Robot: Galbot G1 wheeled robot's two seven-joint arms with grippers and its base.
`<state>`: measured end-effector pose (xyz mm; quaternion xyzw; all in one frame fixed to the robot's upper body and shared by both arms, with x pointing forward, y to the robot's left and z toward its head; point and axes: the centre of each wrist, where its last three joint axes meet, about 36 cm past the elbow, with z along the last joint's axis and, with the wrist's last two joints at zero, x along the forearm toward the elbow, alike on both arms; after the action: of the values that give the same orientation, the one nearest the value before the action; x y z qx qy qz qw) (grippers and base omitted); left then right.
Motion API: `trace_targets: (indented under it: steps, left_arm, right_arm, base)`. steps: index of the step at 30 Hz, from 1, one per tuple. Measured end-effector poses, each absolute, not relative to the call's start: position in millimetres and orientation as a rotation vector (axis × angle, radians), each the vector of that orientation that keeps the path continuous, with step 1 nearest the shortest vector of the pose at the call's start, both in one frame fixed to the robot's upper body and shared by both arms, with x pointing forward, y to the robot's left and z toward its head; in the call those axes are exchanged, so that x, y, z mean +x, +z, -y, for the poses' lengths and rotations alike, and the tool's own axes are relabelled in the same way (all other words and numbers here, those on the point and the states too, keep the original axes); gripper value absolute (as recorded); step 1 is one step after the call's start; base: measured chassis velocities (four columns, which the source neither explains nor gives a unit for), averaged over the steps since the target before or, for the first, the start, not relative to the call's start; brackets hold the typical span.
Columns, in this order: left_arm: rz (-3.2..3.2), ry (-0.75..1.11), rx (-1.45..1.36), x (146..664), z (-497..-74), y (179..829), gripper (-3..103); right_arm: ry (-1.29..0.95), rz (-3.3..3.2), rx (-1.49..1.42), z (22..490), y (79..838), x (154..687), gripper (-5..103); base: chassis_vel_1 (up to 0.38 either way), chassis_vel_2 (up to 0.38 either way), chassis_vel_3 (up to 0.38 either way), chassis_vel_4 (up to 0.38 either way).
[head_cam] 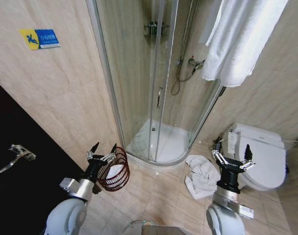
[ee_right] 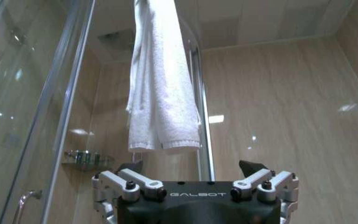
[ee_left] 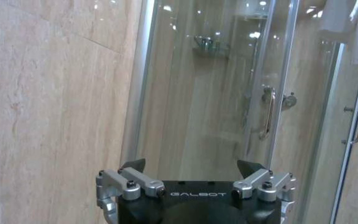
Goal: Discard the used towel into the hamper.
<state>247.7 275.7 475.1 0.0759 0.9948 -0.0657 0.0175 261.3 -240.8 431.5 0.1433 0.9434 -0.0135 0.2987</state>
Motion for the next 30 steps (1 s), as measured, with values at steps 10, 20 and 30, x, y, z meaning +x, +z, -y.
trace_targets:
  steps: [10, 20, 30]
  left_arm:
    - [-3.093, -0.191, 0.244, 249, -274, 474, 99]
    - [-3.094, -0.19, 0.244, 249, -274, 474, 99]
    - [-3.094, -0.19, 0.245, 249, -274, 474, 99]
  right_arm:
    - [-0.032, -2.504, 0.361, 240, 443, 258, 100]
    - [-0.022, -2.498, 0.33, 241, 464, 254, 100]
    - [-0.018, -2.509, 0.296, 244, 474, 249, 100]
  base:
    - [0.0, 0.0, 0.0, 0.0]
    - [0.0, 0.0, 0.0, 0.0]
    - [0.0, 0.0, 0.0, 0.0]
